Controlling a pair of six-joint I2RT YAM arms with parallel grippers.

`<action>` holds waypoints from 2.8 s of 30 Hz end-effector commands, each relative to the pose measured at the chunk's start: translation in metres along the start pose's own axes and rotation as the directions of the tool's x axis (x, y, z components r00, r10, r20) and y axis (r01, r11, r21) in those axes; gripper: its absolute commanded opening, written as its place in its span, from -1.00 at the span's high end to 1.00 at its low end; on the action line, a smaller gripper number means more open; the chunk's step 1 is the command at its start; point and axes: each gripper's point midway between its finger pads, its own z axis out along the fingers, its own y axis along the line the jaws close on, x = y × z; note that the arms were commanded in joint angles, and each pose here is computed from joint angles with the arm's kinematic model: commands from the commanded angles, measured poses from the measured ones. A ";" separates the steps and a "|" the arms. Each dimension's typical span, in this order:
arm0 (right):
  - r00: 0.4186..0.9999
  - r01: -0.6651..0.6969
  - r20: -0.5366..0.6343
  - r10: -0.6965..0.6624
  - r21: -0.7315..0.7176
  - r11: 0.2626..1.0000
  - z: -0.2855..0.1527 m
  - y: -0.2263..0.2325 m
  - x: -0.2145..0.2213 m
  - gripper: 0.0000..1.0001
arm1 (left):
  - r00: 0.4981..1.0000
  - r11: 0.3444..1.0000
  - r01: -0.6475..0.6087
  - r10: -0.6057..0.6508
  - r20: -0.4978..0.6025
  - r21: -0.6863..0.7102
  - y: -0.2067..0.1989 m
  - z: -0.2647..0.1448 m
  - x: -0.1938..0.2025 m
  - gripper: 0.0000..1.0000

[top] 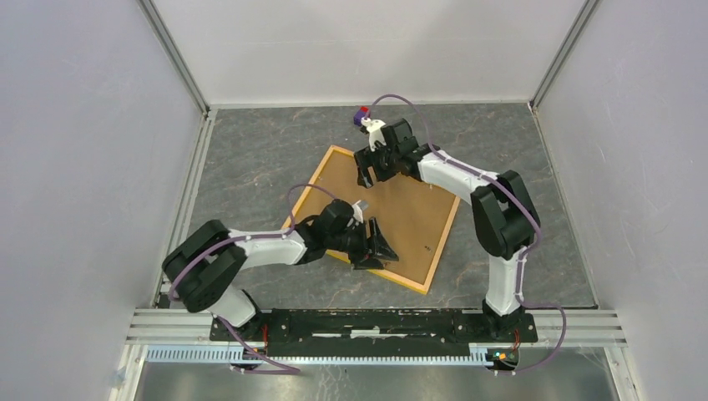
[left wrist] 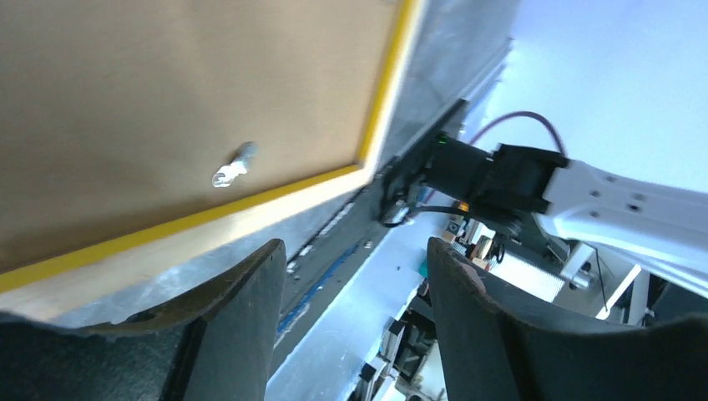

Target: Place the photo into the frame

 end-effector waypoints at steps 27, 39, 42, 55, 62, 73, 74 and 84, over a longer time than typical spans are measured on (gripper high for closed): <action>0.950 -0.277 -0.048 0.307 0.321 0.906 -0.144 -0.063 0.197 -0.80 | 0.882 0.807 0.102 0.197 0.428 -0.582 0.103 -0.180 -0.243 -1.00; 0.959 -0.258 -0.077 0.273 0.166 0.952 -0.115 -0.048 0.180 -0.75 | 0.944 0.822 0.155 0.041 0.328 -0.548 0.146 -0.148 -0.198 -0.99; 0.961 -0.254 -0.075 0.266 0.133 0.958 -0.108 -0.046 0.170 -0.75 | 0.954 0.851 0.167 -0.012 0.300 -0.498 0.141 -0.144 -0.175 -0.96; 0.912 -0.312 -0.177 0.371 0.291 0.904 -0.141 -0.053 0.181 -0.72 | 0.934 0.874 0.170 0.004 0.358 -0.455 0.147 -0.159 -0.142 -0.95; 0.935 -0.205 -0.225 0.272 0.280 0.938 -0.151 -0.051 0.209 -0.52 | 0.921 0.859 0.229 -0.038 0.389 -0.457 0.154 -0.167 -0.145 -0.96; 0.945 -0.177 -0.204 0.254 0.333 0.926 -0.148 -0.057 0.207 -0.32 | 0.918 0.872 0.255 -0.082 0.389 -0.418 0.154 -0.163 -0.143 -0.96; 0.943 -0.175 -0.210 0.257 0.343 0.923 -0.149 -0.057 0.210 -0.30 | 0.917 0.871 0.255 -0.080 0.391 -0.420 0.154 -0.164 -0.143 -0.96; 0.925 -0.213 -0.200 0.322 0.427 0.879 -0.150 -0.064 0.219 0.16 | 0.914 0.877 0.268 -0.100 0.394 -0.399 0.154 -0.161 -0.143 -0.95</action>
